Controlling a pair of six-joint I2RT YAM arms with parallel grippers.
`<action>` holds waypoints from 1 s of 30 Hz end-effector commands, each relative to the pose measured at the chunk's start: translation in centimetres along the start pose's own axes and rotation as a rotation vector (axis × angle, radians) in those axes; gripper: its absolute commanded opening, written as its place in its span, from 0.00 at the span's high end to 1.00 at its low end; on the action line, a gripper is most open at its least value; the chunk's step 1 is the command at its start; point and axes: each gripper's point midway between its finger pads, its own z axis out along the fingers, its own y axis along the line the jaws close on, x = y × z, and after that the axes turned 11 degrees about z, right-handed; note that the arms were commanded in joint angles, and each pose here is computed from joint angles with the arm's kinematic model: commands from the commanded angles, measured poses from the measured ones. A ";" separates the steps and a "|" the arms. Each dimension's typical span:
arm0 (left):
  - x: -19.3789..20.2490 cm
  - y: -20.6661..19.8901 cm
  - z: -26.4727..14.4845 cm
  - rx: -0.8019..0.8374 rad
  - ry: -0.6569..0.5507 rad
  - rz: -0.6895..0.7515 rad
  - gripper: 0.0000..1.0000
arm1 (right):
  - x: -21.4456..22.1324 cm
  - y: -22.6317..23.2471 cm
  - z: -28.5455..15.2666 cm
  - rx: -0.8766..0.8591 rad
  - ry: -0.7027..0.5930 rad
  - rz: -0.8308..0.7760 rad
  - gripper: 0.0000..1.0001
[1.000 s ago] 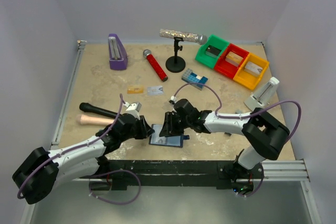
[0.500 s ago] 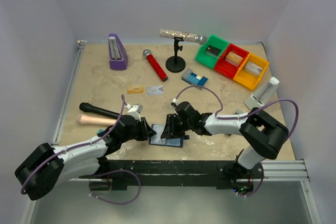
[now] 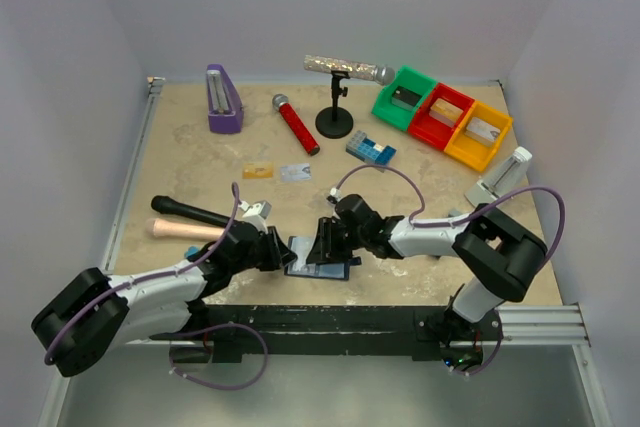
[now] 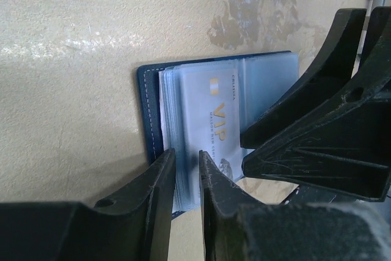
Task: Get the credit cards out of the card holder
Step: Remove the credit card from the card holder.
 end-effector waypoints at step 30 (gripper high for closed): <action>1.3 0.7 -0.1 -0.012 -0.003 -0.006 0.77 | -0.9 1.1 -0.6 -0.128 -0.045 0.061 0.54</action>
